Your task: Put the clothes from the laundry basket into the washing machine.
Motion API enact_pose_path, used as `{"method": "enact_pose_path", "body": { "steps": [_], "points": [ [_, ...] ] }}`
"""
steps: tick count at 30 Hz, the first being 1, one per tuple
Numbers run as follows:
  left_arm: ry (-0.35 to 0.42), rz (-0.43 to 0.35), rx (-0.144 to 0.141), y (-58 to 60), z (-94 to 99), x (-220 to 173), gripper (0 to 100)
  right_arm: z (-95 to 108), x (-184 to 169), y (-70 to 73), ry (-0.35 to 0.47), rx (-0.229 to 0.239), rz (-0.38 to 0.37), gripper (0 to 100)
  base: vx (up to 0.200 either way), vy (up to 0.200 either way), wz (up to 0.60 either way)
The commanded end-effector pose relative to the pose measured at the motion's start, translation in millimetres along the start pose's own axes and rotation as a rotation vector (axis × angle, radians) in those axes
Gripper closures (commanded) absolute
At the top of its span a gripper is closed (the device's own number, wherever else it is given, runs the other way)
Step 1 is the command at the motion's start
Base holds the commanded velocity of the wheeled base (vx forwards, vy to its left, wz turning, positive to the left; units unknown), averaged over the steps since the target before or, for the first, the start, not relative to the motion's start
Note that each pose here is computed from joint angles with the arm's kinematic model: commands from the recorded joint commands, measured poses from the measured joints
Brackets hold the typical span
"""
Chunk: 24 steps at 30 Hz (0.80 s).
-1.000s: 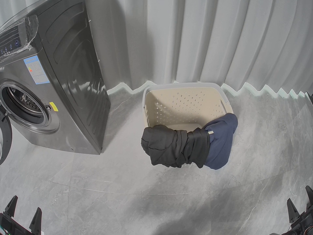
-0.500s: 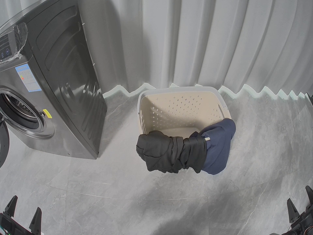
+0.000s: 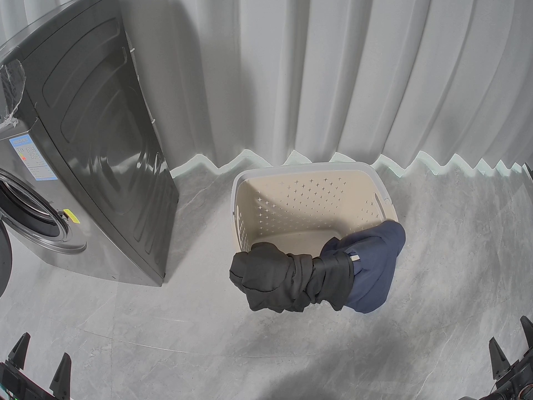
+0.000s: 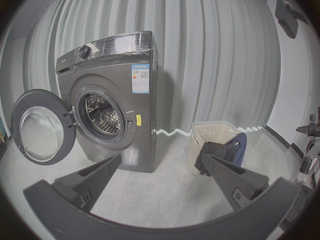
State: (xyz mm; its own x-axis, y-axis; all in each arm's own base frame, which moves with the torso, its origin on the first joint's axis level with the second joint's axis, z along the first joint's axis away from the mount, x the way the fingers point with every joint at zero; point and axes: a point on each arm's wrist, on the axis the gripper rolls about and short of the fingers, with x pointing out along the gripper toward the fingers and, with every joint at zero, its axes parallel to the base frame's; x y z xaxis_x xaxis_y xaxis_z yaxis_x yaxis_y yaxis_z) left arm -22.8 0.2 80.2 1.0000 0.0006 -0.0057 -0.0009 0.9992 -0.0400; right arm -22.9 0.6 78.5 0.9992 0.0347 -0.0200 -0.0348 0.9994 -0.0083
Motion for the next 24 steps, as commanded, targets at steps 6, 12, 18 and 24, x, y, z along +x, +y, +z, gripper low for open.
{"method": "enact_pose_path", "body": {
  "steps": [6, 12, 18, 24],
  "points": [
    [-0.001, 0.001, 0.000, 0.2, -4.4, 0, 0, -3, 0, 0.0, -0.006, 0.000, 0.001, 0, 0.000, -0.200, 0.00],
    [-0.001, 0.001, 0.000, 0.2, -4.4, 0, 0, -3, 0, 0.0, -0.008, 0.003, -0.001, 0, 0.000, -0.067, 0.00],
    [-0.001, -0.001, 0.002, 0.2, -4.4, 0, 0, -3, 0, 0.0, -0.008, 0.004, -0.001, 0, 0.000, 0.000, 0.00],
    [-0.001, -0.001, 0.002, 0.2, -4.4, 0, 0, 27, -9, 0.2, -0.156, -0.007, 0.002, 0, 0.000, 0.000, 0.00]
  ]
}}
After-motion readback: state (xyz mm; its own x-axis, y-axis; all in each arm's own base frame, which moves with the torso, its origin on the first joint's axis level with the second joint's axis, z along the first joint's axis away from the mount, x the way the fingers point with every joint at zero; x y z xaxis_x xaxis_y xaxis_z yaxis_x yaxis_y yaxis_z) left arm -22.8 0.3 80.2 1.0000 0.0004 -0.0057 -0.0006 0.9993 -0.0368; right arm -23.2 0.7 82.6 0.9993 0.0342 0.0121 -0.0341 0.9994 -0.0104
